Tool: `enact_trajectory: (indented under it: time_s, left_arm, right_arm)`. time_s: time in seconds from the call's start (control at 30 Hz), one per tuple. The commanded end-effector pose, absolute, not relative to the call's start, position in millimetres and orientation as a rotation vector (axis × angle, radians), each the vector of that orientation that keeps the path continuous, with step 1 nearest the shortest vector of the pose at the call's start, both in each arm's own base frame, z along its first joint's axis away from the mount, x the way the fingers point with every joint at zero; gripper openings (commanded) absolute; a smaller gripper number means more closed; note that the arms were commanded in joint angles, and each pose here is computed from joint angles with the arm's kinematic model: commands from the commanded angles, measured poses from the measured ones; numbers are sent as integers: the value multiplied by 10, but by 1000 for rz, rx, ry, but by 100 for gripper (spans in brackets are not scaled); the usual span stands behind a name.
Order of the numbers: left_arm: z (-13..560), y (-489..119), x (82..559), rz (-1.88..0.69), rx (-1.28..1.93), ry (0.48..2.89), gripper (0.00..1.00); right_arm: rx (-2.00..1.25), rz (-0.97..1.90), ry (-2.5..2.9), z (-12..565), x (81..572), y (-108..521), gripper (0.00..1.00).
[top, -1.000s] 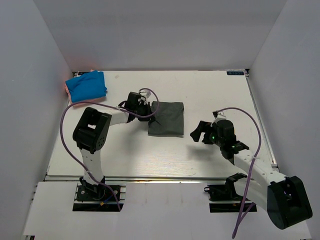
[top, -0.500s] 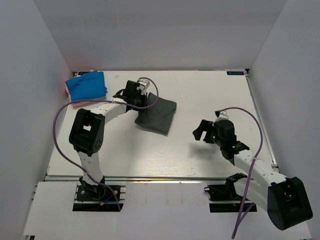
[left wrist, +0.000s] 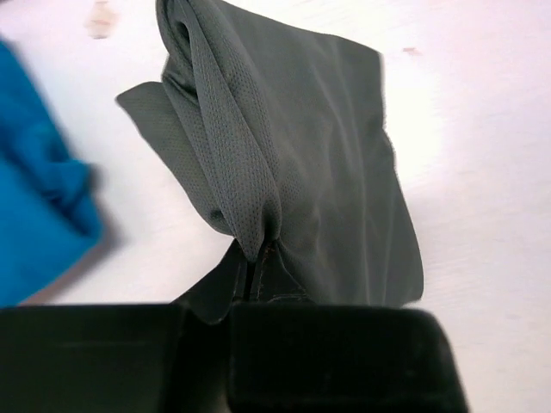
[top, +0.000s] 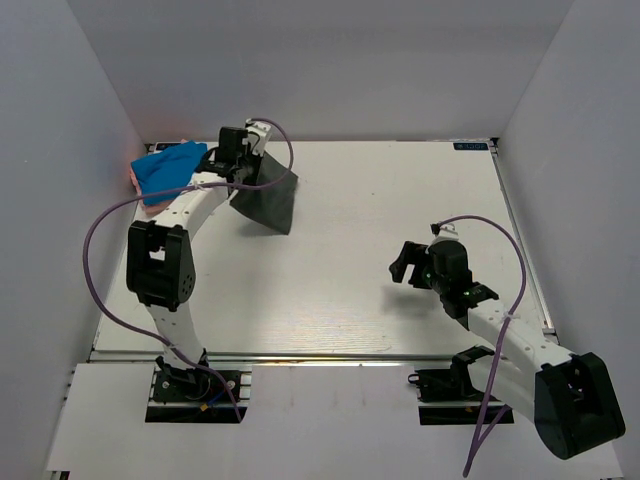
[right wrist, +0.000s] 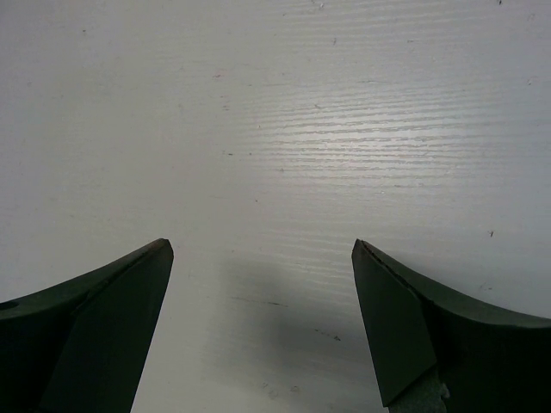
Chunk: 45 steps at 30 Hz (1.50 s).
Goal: Fold and stack the t-shirts
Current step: Put the neatly folded tshirt into the corner of the board with the left arm
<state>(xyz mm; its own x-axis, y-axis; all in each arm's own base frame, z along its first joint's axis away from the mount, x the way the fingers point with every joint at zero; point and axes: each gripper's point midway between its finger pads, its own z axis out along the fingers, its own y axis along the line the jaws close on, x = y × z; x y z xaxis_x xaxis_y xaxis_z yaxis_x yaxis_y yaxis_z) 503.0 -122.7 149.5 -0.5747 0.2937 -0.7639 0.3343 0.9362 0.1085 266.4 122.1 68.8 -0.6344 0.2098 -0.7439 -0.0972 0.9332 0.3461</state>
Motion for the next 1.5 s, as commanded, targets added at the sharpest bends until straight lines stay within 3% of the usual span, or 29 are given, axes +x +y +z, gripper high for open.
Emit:
enact_trajectory:
  time_s: [0.0, 0.2, 0.67, 1.47]
  left_arm:
    - [2038, -848, 5120, 93, 457, 2094, 0]
    - [2182, -273, 5403, 250, 402, 2092, 0]
    - [2632, 114, 6001, 215, 449, 1985, 0]
    - [2410, 1674, 5678, 277, 40, 2022, 0]
  right_arm:
    - [75, 433, 2164, 839, 2739, 1203, 90]
    - [67, 441, 2136, 960, 2751, 1204, 90]
    - [88, 405, 2134, 1016, 2794, 1159, 90]
    - [67, 429, 2123, 1155, 2946, 1254, 90]
